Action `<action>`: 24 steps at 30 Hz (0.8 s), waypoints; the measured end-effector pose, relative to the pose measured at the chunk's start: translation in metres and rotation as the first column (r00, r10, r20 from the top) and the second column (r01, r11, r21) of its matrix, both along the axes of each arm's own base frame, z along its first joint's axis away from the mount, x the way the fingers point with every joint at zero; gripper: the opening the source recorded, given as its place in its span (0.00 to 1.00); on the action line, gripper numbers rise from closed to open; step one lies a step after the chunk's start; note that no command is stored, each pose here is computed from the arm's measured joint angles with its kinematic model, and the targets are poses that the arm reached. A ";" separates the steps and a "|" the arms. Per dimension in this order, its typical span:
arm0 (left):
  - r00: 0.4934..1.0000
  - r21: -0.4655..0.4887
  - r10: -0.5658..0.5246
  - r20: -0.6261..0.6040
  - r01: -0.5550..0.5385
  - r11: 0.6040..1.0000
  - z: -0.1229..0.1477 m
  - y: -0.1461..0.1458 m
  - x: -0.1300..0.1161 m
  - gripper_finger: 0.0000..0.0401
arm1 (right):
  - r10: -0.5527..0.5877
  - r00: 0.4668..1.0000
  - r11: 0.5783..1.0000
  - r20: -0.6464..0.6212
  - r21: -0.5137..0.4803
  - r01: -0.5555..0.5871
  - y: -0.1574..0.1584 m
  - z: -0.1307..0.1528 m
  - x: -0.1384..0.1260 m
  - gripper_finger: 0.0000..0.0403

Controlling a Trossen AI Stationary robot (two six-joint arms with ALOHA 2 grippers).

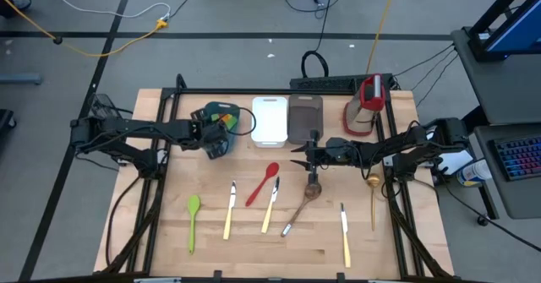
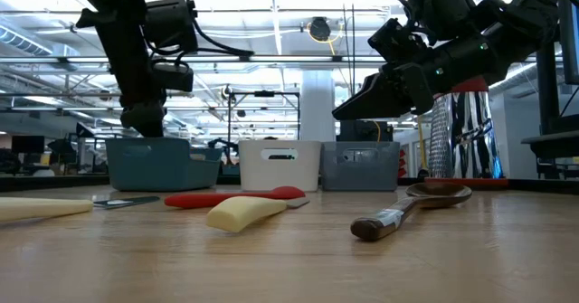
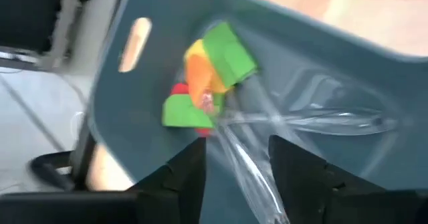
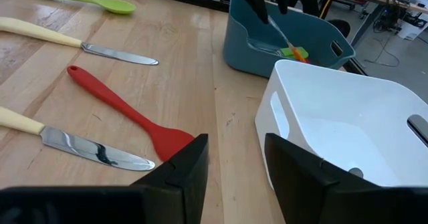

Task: Pick & Place Kitchen Items
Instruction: Put the orange spatula into the blue bin, then put the red serving spoon into the white bin

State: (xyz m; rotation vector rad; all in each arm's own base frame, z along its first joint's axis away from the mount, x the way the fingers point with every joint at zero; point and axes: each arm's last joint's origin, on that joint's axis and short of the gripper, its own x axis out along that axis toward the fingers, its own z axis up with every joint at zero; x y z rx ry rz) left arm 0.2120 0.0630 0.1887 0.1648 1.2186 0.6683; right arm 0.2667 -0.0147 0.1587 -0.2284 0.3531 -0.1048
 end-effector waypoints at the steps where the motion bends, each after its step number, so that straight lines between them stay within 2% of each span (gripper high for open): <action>1: 1.000 -0.019 0.000 0.012 0.000 1.000 0.000 0.000 0.001 0.44 | 0.000 1.000 1.000 0.000 0.000 0.000 0.000 0.000 0.000 0.35; 4: 0.999 -0.054 0.006 0.039 -0.004 0.999 0.000 -0.001 0.002 0.48 | -0.001 1.000 1.000 0.000 0.003 0.001 0.000 0.000 0.000 0.35; 8: 0.999 -0.056 0.007 0.042 -0.005 0.998 0.000 -0.002 0.002 0.51 | -0.002 1.000 1.000 0.000 0.003 0.002 0.000 0.000 0.000 0.35; 15: 0.997 -0.046 0.004 0.072 0.000 0.999 0.001 -0.001 0.004 0.49 | -0.003 1.000 1.000 0.001 0.014 0.003 0.000 0.000 0.000 0.36; 20: 0.992 -0.022 -0.020 0.126 0.023 0.999 0.005 0.000 0.009 0.47 | 0.021 1.000 0.999 0.001 0.046 -0.021 0.001 0.000 0.000 0.43; 24: 0.979 0.005 -0.038 0.201 0.038 0.999 0.012 0.001 0.014 0.47 | 0.013 1.000 0.999 0.000 0.032 -0.013 0.001 0.000 0.000 0.50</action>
